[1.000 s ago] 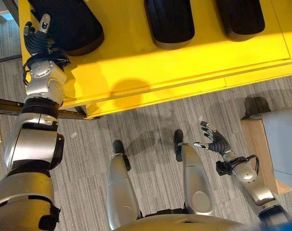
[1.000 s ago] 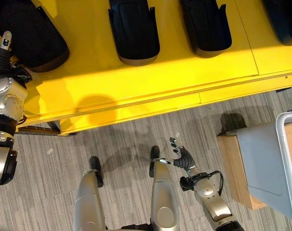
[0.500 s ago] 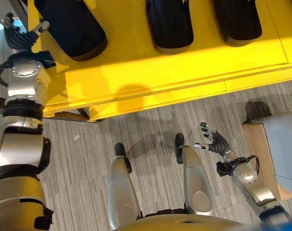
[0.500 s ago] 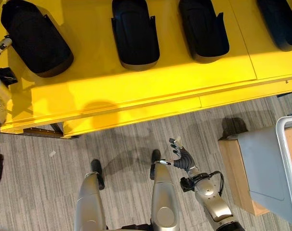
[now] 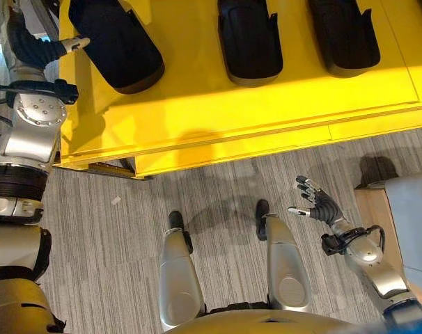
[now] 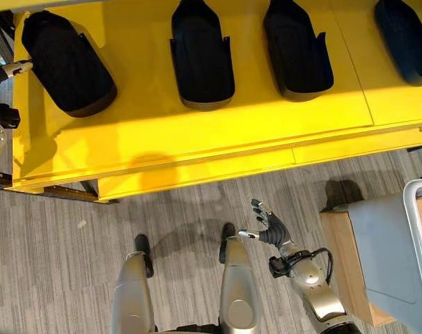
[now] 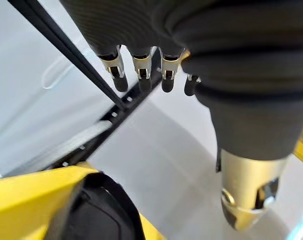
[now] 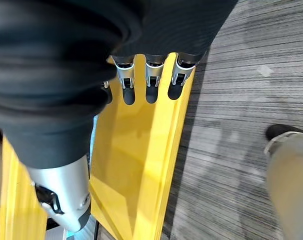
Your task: Move parts from the plastic box to the shelf.
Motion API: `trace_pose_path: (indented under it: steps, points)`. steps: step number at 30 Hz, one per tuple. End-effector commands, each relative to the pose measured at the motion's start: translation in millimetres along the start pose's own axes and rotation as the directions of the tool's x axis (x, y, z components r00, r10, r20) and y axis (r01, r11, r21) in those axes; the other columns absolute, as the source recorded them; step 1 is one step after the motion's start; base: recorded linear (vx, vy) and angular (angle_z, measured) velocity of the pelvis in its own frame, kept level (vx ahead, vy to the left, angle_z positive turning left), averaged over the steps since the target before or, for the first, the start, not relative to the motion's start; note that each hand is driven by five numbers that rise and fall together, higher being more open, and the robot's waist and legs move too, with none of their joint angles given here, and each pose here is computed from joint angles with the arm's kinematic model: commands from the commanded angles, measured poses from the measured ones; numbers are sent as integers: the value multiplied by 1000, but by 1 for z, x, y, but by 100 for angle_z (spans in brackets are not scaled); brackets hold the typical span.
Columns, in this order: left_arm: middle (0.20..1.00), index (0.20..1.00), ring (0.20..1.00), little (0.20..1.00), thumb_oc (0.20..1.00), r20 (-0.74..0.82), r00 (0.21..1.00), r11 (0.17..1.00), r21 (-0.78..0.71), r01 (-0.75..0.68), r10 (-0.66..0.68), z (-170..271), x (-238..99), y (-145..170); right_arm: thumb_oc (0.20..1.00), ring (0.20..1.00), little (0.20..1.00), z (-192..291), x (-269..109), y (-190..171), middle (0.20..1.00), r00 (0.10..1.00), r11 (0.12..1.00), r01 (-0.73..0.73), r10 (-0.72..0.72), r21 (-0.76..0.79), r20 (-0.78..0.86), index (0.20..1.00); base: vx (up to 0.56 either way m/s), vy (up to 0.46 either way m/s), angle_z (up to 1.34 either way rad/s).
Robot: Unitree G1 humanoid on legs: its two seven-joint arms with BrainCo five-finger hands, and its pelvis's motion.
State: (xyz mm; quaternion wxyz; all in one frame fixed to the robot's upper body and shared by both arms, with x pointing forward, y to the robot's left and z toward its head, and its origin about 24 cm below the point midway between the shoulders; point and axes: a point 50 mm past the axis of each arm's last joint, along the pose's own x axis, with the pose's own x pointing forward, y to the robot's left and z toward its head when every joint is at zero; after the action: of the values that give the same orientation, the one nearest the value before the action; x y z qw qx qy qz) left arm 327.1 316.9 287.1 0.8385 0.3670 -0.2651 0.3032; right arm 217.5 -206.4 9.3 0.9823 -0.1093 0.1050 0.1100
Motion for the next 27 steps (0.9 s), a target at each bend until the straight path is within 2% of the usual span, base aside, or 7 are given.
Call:
trace_pose_path:
  steps: [1, 6, 12, 15, 27]
  points:
    - [1000, 1000, 1000, 1000, 1000, 90, 995, 999, -16, -52, 54, 16, 2, 3, 1000, 1000, 1000, 11, -8, -11, 1000, 997, 1000, 24, -24, 1, 70, 1000, 13, -10, -3]
    - [1000, 1000, 1000, 1000, 1000, 77, 997, 996, -86, -19, 26, 22, 2, -16, 1000, 1000, 1000, 7, -11, -10, 1000, 998, 1000, 27, -27, 5, 52, 1000, 36, -9, -8]
    - [1000, 1000, 1000, 1000, 1000, 20, 1000, 970, -242, 20, -16, 30, 6, -40, 1000, 1000, 1000, 3, -13, -7, 1000, 999, 1000, 23, -23, 5, 33, 1000, 53, -16, -3]
    - [1000, 1000, 1000, 1000, 1000, 1, 1000, 966, -259, 22, -23, 29, 8, -44, 1000, 1000, 1000, 1, -13, -6, 1000, 999, 1000, 24, -24, 8, 24, 1000, 5, -4, -1]
    - [1000, 1000, 1000, 1000, 1000, -208, 977, 890, -453, -57, -44, 11, 8, -63, 1000, 1000, 1000, -4, -14, -3, 1000, 999, 999, 49, -49, 23, 0, 1000, 23, -8, -4]
